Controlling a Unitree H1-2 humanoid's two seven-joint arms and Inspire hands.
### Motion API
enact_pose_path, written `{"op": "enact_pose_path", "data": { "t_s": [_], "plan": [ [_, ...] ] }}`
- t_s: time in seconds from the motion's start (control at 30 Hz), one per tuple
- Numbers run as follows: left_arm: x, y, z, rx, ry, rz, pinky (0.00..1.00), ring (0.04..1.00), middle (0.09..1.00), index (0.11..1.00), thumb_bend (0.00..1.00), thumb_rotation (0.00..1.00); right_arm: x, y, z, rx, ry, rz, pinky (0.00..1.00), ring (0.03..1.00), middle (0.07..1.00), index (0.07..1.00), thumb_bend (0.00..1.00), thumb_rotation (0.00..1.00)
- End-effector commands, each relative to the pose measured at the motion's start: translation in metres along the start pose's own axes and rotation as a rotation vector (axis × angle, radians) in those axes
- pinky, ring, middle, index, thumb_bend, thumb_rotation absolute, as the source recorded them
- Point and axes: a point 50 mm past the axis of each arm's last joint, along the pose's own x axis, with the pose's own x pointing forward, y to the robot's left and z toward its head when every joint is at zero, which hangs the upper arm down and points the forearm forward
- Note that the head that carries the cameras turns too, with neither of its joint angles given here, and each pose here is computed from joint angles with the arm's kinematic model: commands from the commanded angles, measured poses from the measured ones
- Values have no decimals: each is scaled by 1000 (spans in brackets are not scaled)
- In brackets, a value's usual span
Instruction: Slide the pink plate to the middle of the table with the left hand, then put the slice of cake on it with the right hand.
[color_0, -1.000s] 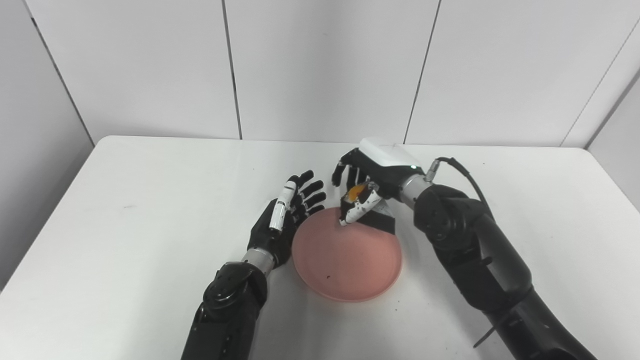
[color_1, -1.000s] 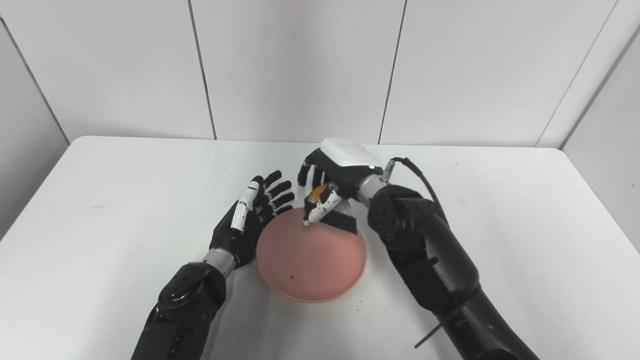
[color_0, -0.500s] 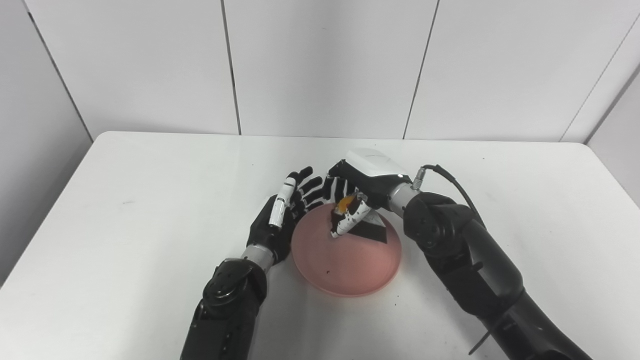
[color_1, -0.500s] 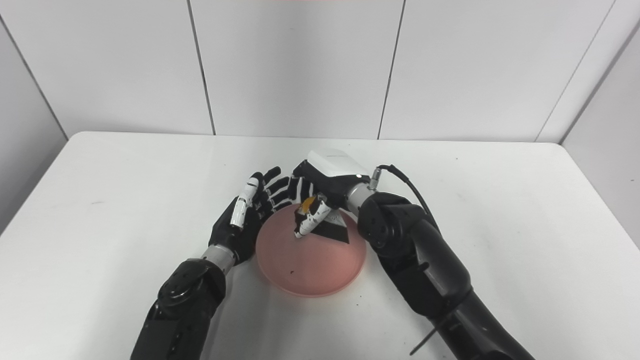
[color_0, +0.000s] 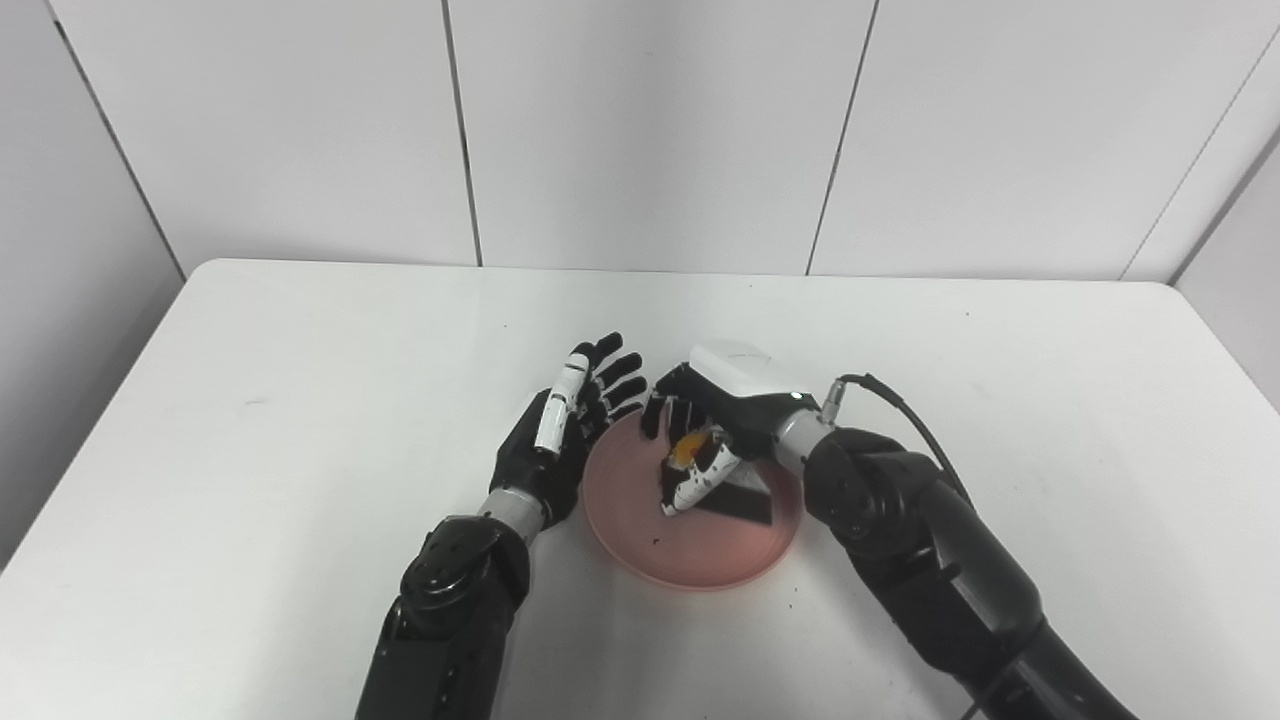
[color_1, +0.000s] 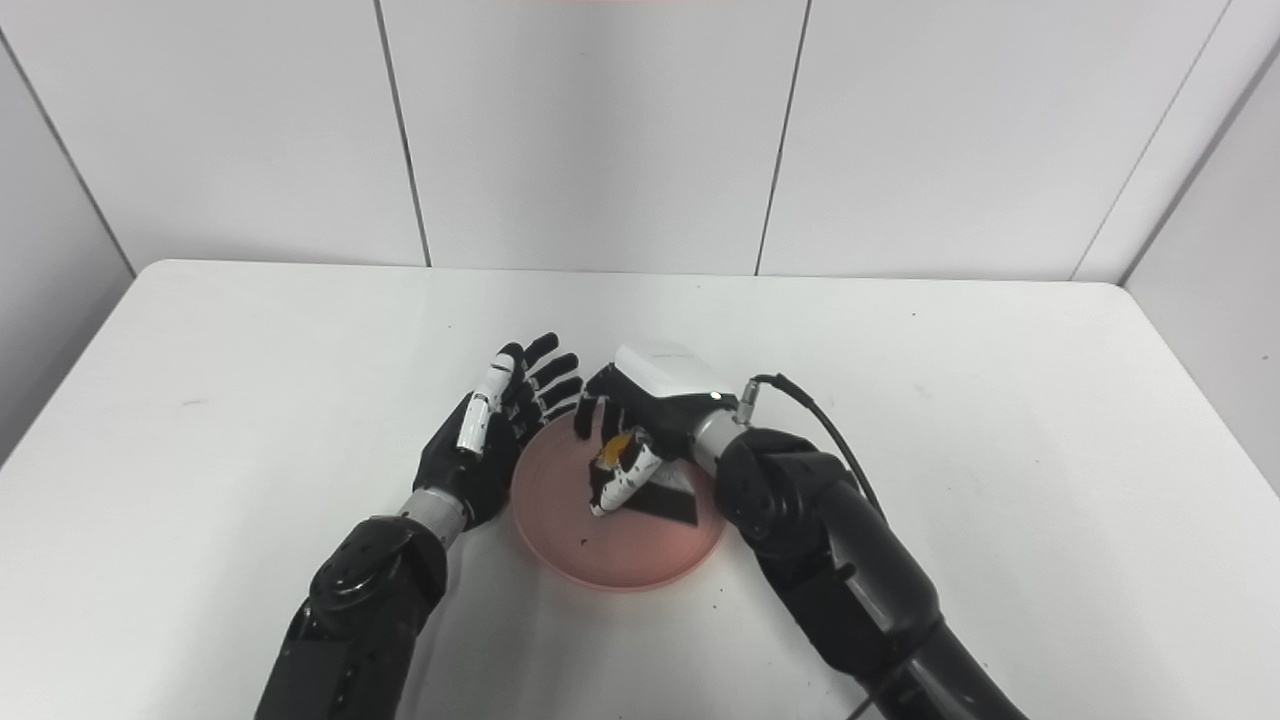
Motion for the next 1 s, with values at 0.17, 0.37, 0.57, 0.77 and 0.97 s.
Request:
{"op": "enact_pose_path", "data": {
  "t_s": [0.17, 0.37, 0.57, 0.77, 0.97],
  "plan": [
    [-6, 8, -16, -14, 92, 26, 892, 898, 911, 915, 370, 1000, -1, 4, 3, -13, -81, -101, 305, 383, 410, 529, 518, 0],
    [-5, 8, -15, -17, 93, 30, 887, 898, 909, 912, 365, 1000, -3, 10, -2, 9, -110, -162, 297, 380, 418, 540, 518, 0],
    [-6, 9, -16, -39, 94, 32, 893, 899, 908, 904, 367, 1000, -12, 0, 2, -57, -107, -210, 430, 567, 671, 749, 661, 314],
    [-8, 10, -14, -19, 94, 12, 900, 920, 934, 921, 367, 1000, -25, -14, 13, -92, -125, -215, 540, 781, 923, 969, 877, 839],
    [-9, 9, -12, -15, 90, 12, 910, 921, 930, 915, 364, 1000, -37, -30, 22, -78, -145, -154, 671, 925, 999, 1000, 986, 975]
  ]
}}
